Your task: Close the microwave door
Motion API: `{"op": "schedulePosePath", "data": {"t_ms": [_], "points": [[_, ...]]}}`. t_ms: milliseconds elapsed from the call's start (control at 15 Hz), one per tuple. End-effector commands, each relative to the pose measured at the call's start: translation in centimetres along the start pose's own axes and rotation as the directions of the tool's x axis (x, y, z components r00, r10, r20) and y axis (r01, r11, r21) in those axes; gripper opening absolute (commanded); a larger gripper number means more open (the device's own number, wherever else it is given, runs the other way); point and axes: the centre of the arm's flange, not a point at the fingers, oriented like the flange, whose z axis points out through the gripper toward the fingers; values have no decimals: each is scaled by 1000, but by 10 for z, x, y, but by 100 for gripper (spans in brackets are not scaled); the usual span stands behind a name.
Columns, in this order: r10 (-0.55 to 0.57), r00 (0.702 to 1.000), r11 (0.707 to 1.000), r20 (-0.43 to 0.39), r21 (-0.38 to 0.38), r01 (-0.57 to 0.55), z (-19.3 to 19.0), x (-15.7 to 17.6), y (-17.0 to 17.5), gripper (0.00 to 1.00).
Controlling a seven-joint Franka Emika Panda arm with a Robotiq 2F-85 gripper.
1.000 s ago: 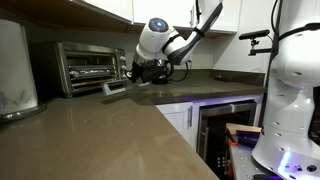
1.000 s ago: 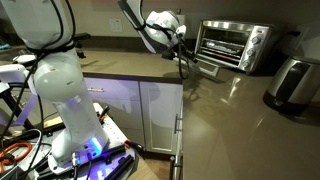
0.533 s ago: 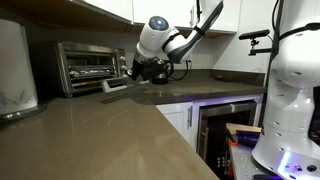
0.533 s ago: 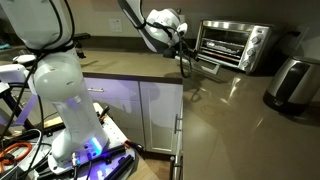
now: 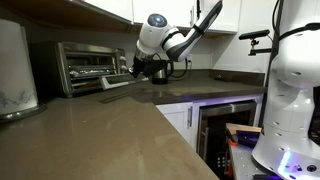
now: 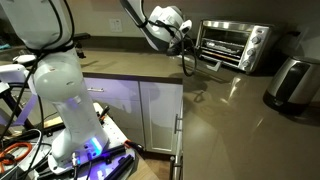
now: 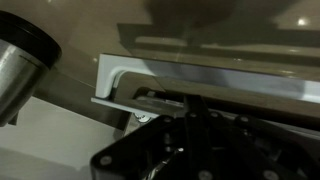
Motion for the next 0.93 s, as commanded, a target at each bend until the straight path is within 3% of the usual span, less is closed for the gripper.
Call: {"op": "schedulePosePath", "data": {"t_ms": [0,867], "points": [[-40,999,999,7,2,40,-6,21,8,0],[-94,995,996,-29,6,94,-14,51,4,0]]}}
